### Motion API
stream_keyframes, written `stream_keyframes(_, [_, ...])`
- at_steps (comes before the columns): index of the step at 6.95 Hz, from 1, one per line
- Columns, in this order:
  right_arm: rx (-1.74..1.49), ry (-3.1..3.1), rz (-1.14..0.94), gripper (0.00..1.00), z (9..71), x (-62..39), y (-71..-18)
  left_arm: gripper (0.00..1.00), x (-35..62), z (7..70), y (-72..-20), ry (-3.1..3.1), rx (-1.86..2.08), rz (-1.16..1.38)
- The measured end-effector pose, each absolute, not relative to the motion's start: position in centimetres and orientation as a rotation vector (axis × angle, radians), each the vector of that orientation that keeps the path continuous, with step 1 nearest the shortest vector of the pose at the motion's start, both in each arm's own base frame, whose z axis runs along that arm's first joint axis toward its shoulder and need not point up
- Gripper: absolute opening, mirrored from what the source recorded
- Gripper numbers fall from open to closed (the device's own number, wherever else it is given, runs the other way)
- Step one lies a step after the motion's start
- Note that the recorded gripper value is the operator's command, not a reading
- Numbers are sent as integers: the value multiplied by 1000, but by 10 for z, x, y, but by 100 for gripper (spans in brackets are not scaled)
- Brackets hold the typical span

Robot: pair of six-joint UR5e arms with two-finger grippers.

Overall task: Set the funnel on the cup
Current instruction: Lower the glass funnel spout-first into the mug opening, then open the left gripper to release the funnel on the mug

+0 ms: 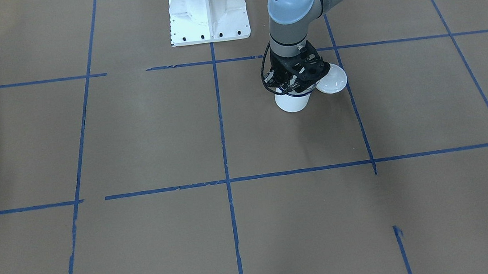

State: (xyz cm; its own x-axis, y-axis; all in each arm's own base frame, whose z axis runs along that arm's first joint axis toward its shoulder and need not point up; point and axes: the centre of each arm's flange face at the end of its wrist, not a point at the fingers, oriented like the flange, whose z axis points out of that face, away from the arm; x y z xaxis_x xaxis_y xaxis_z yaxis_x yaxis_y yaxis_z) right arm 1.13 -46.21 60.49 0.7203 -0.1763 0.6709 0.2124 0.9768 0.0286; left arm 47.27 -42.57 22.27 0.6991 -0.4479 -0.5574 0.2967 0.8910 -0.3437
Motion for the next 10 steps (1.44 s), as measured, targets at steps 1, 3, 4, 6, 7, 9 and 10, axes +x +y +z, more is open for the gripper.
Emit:
stream_keyframes(1, [-52, -736, -215, 100, 605, 11, -462, 0, 473, 223, -426, 682, -236, -418])
stream_keyframes(3, [-52, -736, -215, 100, 605, 11, -462, 2, 474, 223, -425, 683, -236, -416])
stream_keyframes(4, [-52, -736, -215, 100, 605, 11, -462, 6, 474, 222, -425, 684, -236, -415])
stream_keyframes(6, [-52, -736, -215, 100, 605, 11, -462, 34, 475, 219, -425, 688, -235, -414])
stream_keyframes(7, [-52, -736, -215, 100, 605, 11, -462, 42, 475, 219, -425, 688, -234, -414])
stream_keyframes(9, [-52, -736, -215, 100, 605, 11, -462, 91, 475, 218, -425, 690, -233, -413])
stream_keyframes(10, [-52, -736, -215, 100, 605, 11, -462, 100, 473, 218, -424, 693, -230, -411])
